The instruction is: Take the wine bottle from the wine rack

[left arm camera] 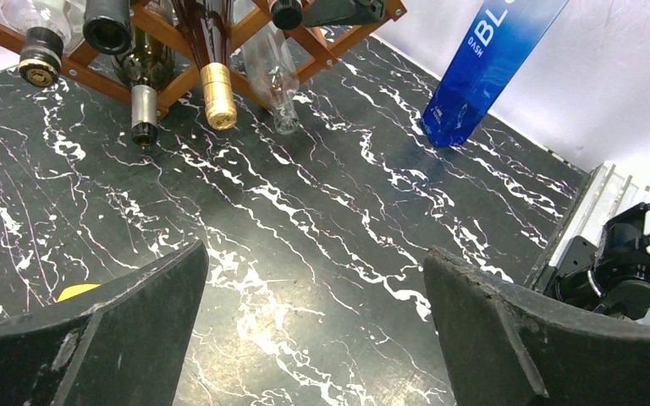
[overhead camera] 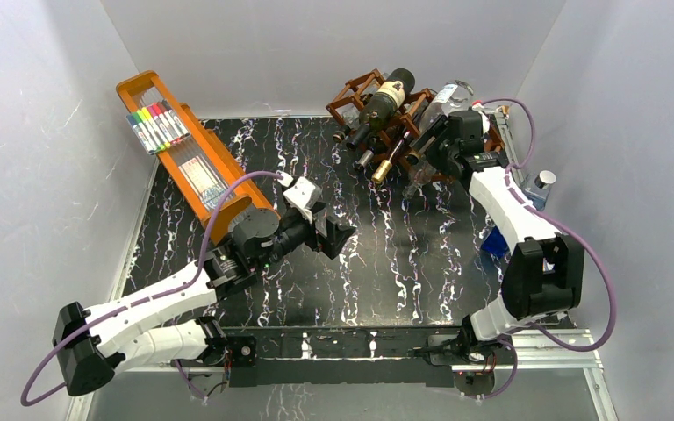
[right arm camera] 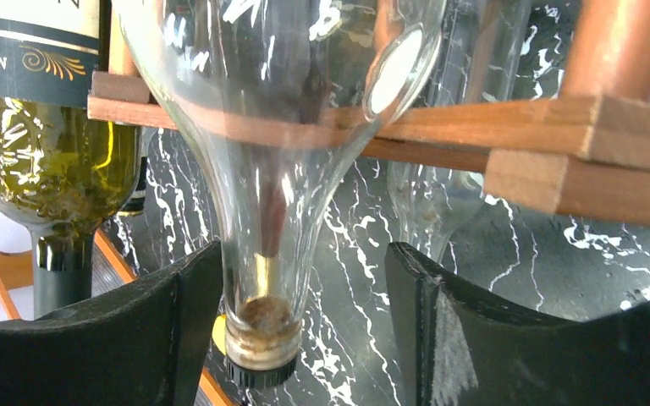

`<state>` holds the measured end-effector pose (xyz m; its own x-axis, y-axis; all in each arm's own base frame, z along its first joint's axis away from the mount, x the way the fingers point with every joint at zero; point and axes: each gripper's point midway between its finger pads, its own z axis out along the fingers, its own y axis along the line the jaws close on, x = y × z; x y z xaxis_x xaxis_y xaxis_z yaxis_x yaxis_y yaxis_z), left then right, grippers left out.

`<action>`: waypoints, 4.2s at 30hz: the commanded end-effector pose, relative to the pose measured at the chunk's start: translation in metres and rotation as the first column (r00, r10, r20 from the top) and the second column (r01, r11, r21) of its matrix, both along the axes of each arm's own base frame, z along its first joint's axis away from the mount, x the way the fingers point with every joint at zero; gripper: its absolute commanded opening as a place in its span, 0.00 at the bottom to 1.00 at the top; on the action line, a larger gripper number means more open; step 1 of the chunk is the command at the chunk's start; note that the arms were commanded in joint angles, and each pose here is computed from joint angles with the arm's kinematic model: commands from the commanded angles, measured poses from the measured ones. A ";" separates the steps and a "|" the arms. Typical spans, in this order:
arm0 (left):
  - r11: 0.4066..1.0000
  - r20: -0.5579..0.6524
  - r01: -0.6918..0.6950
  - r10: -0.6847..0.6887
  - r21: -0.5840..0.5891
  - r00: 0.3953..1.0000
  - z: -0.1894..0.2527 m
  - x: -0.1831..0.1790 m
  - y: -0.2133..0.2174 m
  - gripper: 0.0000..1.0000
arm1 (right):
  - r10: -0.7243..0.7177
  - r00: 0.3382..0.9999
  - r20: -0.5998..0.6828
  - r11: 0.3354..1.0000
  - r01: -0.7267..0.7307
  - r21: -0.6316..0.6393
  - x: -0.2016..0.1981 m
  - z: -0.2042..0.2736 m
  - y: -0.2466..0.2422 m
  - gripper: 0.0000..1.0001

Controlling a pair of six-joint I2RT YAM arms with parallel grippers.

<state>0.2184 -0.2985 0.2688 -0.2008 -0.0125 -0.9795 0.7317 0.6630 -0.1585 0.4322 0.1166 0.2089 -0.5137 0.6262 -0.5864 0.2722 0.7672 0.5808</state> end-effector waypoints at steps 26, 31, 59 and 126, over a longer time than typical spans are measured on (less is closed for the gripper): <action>1.000 0.024 -0.009 0.010 -0.029 1.000 0.018 -0.004 0.012 0.98 | -0.034 0.971 0.235 0.983 -0.010 0.184 0.045 0.024 0.030 0.32; 0.999 0.011 -0.010 0.010 -0.030 1.000 0.015 -0.003 0.008 0.98 | -0.018 0.952 0.307 0.981 -0.043 0.188 0.038 0.047 0.032 0.18; 0.999 -0.012 -0.021 0.020 -0.051 1.000 0.015 -0.003 0.009 0.98 | 0.126 0.732 0.669 0.934 -0.315 0.169 -0.016 0.140 0.052 0.00; 0.983 -0.004 0.177 -0.177 -0.058 0.984 0.008 -0.016 -0.031 0.98 | 0.520 0.776 0.356 0.796 -0.592 0.126 -0.244 0.153 0.047 0.00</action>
<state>0.2053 -0.3228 0.2515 -0.2700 0.0112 -0.9628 0.7941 0.5681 -0.2161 0.2024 0.1571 0.2873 -0.7576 0.4968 -0.4233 -0.0462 0.6062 0.7940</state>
